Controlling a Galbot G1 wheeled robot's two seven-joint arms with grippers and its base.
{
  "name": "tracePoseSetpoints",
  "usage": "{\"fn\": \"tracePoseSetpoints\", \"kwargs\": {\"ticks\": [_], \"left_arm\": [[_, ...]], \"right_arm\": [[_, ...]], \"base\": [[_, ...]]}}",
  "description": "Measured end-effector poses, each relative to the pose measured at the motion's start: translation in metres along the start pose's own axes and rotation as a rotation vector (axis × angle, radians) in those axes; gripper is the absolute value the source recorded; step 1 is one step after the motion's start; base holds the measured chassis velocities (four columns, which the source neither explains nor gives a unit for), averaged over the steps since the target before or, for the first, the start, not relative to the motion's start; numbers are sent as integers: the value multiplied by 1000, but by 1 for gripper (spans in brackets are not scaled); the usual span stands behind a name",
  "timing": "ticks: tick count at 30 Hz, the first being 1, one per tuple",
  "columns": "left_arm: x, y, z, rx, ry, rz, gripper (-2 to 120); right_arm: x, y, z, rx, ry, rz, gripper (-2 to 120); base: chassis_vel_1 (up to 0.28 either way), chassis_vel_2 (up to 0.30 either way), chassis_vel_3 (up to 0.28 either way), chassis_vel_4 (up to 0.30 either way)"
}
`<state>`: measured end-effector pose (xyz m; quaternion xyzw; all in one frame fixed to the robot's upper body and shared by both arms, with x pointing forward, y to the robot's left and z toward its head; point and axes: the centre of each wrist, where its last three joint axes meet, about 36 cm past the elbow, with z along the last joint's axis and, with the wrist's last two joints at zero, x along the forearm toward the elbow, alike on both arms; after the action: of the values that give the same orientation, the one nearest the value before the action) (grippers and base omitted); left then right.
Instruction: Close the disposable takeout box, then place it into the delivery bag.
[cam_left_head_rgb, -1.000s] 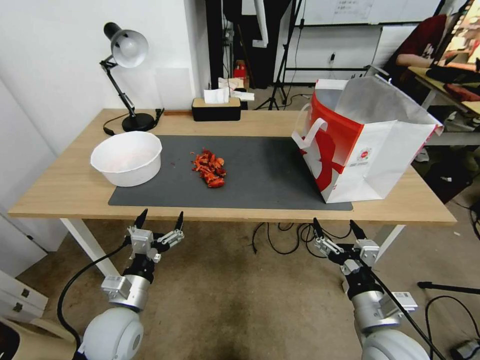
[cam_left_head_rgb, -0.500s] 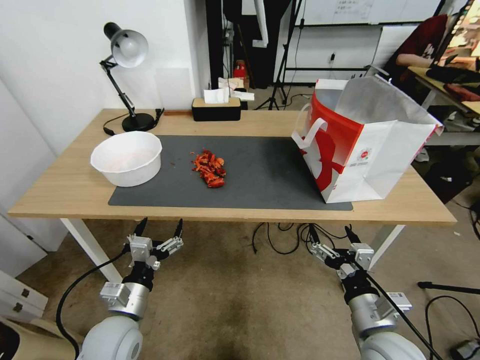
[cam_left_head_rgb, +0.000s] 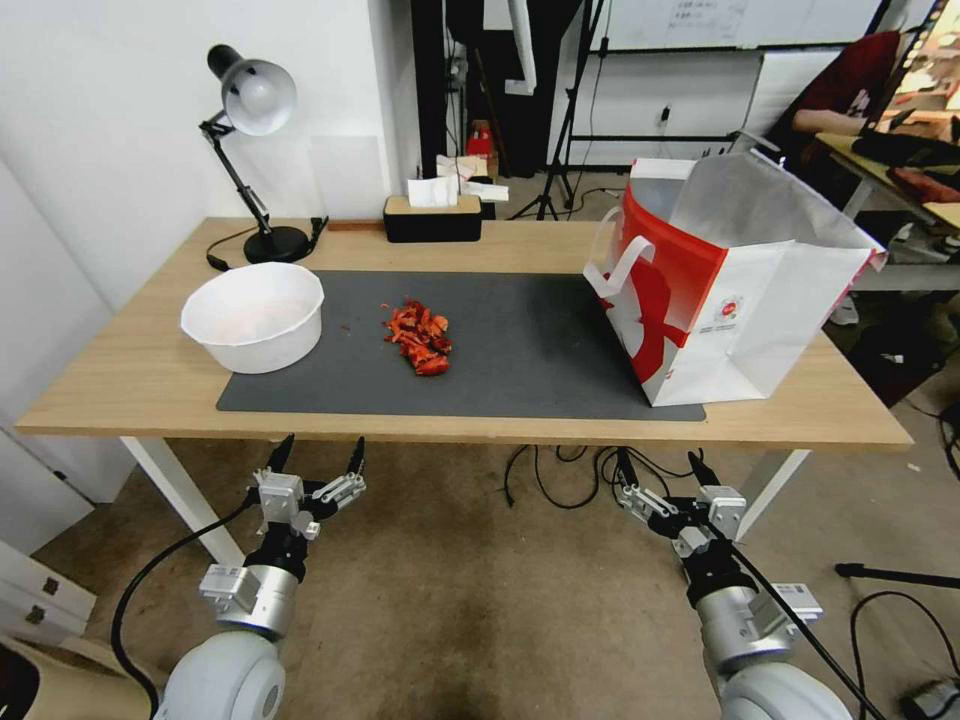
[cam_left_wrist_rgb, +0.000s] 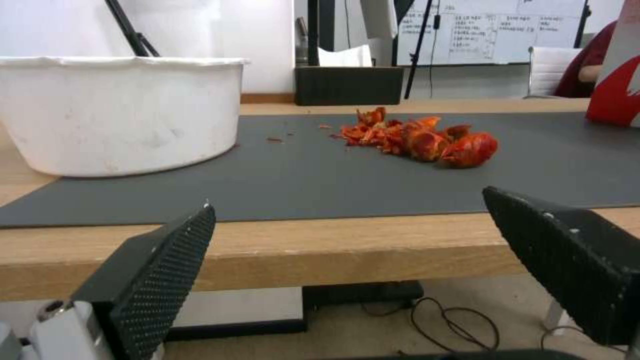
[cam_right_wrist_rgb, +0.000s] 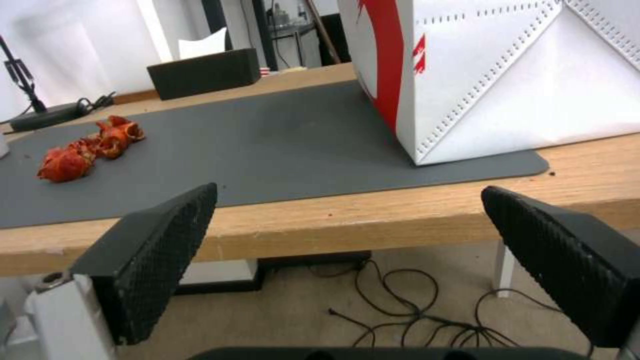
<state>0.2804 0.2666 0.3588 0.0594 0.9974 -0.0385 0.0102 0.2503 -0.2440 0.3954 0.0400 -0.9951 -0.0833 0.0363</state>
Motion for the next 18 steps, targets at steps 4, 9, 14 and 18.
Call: {"fn": "tracePoseSetpoints", "kwargs": {"ticks": [4, 9, 14, 18], "left_arm": [[0, 0, 0, 0, 0, 0, 100], [0, 0, 0, 0, 0, 0, 100], [0, 0, 0, 0, 0, 0, 100], [0, 0, 0, 0, 0, 0, 100]], "right_arm": [[0, 0, 0, 0, 0, 0, 100], [0, 0, 0, 0, -1, -1, 100], [0, 0, 0, 0, -1, -1, 100], [0, 0, 0, 0, -1, -1, 100]], "base": [[0, 0, 0, 0], [0, 0, 0, 0], [0, 0, 0, 0], [0, 0, 0, 0]]}}
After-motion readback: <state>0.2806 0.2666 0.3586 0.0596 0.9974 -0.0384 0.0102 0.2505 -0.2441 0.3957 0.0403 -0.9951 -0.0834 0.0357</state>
